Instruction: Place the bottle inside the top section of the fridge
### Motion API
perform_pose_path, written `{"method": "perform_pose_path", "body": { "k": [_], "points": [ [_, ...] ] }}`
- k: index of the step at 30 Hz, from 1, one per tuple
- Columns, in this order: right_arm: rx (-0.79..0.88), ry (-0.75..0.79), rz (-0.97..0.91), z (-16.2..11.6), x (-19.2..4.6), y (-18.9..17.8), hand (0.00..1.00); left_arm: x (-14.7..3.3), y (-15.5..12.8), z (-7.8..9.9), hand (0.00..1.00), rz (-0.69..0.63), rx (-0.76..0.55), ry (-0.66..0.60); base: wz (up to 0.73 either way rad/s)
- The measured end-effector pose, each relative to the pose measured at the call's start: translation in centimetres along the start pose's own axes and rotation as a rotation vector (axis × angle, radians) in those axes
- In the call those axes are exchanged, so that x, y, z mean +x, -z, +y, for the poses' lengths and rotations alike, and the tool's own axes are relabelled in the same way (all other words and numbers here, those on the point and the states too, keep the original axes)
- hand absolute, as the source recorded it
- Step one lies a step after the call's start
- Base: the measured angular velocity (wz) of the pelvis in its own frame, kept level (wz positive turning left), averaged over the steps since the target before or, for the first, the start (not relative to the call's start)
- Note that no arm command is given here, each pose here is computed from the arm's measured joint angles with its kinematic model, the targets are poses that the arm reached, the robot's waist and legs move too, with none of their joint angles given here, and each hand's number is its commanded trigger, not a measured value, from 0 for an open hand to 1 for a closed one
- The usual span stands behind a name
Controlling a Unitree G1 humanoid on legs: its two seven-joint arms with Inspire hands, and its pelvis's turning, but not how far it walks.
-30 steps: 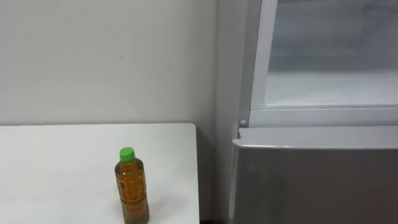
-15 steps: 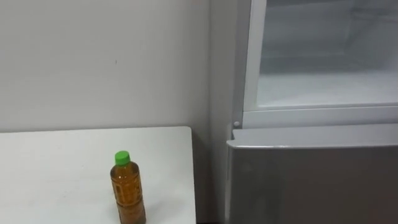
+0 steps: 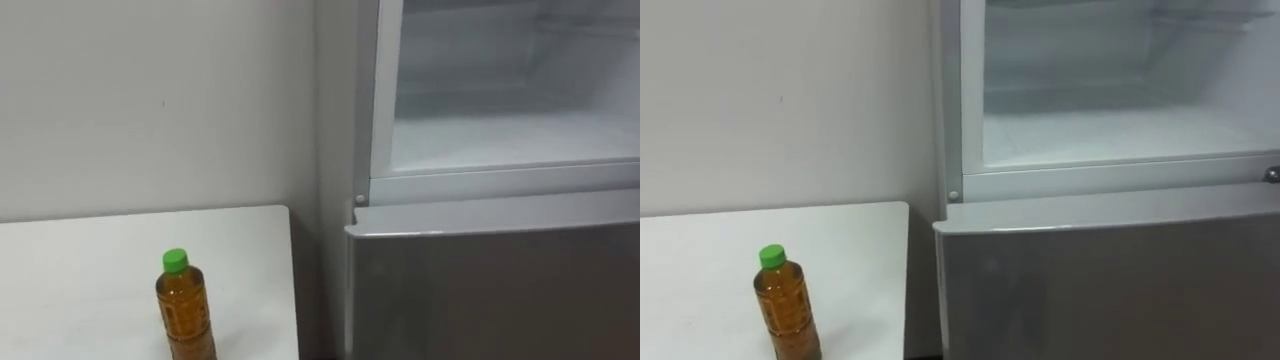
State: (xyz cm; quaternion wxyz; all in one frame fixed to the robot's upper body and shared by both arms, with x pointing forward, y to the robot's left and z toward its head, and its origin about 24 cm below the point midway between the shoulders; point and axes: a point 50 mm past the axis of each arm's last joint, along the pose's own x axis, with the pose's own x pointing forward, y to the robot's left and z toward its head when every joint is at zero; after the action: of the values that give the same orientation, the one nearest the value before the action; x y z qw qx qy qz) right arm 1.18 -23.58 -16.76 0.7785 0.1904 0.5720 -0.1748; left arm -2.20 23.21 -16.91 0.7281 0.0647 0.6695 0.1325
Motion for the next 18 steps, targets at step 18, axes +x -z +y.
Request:
{"method": "perform_pose_path", "body": {
  "k": [18],
  "points": [
    [-0.315,-0.448,-0.459,9.1,-2.3,-10.0,0.0,-0.1,-0.5,-0.4,0.0,-0.057,0.053,0.106,-0.03]
  ]
}}
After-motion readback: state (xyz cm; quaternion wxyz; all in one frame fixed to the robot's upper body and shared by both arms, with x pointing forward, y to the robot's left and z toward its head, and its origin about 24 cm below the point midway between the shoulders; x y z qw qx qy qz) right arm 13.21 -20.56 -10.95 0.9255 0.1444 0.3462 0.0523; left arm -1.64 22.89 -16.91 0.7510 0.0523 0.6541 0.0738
